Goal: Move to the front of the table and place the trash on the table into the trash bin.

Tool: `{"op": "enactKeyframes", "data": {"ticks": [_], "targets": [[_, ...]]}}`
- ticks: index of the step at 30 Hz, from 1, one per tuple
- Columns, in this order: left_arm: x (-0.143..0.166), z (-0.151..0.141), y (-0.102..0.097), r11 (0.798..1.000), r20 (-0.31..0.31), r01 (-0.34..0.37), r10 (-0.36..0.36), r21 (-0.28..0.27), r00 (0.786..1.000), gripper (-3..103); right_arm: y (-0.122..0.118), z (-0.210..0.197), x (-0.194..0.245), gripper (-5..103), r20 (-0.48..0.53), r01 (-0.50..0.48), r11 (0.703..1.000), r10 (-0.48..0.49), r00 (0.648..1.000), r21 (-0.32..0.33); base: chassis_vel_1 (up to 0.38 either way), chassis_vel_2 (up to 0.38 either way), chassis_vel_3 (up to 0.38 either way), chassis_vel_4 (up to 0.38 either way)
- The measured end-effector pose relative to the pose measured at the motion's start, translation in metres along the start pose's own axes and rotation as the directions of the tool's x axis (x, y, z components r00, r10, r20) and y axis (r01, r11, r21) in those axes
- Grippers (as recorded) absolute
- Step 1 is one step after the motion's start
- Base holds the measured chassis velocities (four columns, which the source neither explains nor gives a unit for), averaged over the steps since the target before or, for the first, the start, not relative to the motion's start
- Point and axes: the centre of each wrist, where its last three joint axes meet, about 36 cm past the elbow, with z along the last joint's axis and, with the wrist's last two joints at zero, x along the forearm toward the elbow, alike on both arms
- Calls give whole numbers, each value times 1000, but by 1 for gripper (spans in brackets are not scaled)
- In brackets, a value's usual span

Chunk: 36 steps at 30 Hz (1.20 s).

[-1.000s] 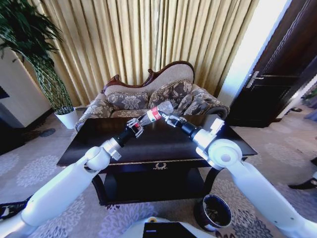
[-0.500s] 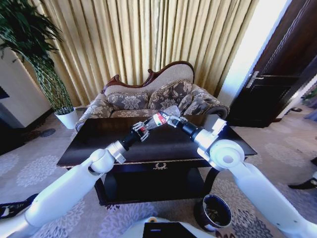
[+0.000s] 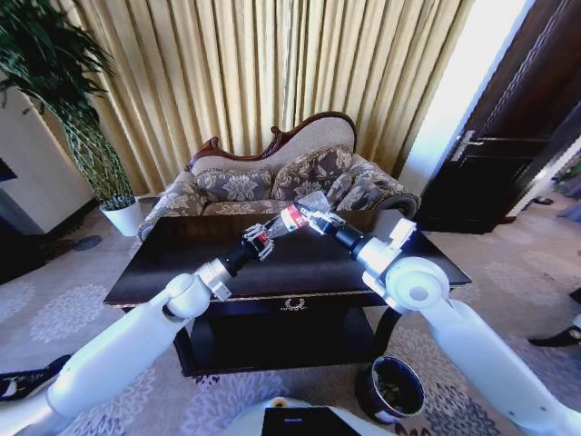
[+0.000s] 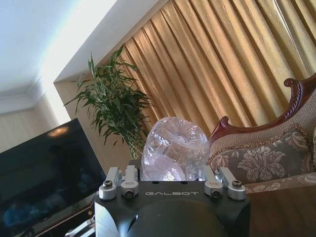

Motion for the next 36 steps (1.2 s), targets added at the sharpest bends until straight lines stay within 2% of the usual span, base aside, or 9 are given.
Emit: {"op": "enactKeyframes", "data": {"ticks": [1,10,13,17,19,22,29,31,36], "targets": [[1,0,-1,1000,-1,-2,2,2,1000,26,0,0,1,44,0,-1,1000,1,1000,4,0,0,0,0],[4,-5,-4,1000,-9,21,-21,5,1000,26,2,-2,6,41,5,7,1000,-7,1000,15,0,0,0,0],[6,-6,-7,999,-25,37,-37,6,999,42,2,-4,9,38,11,1,1000,-1,1000,22,0,0,0,0],[7,-6,-6,999,-25,35,-35,4,999,47,2,-4,11,33,13,-1,1000,1,1000,26,0,0,0,0],[8,-7,-1,1000,-14,10,-10,-5,1000,64,3,-3,13,31,14,-5,1000,5,1000,29,0,0,0,0],[9,-8,-1,1000,-8,5,-5,-3,1000,70,3,-3,13,31,15,-7,999,6,1000,31,0,0,0,0],[21,-14,7,999,6,-14,13,32,1000,98,2,-1,17,29,26,-25,998,24,999,56,0,0,0,0],[23,-15,9,999,1,-6,6,44,1000,98,2,-1,18,29,29,-30,998,28,999,60,0,0,0,0],[37,-18,22,989,-97,98,-87,112,991,100,-12,4,19,29,63,-102,988,95,993,115,0,0,0,0]]}}
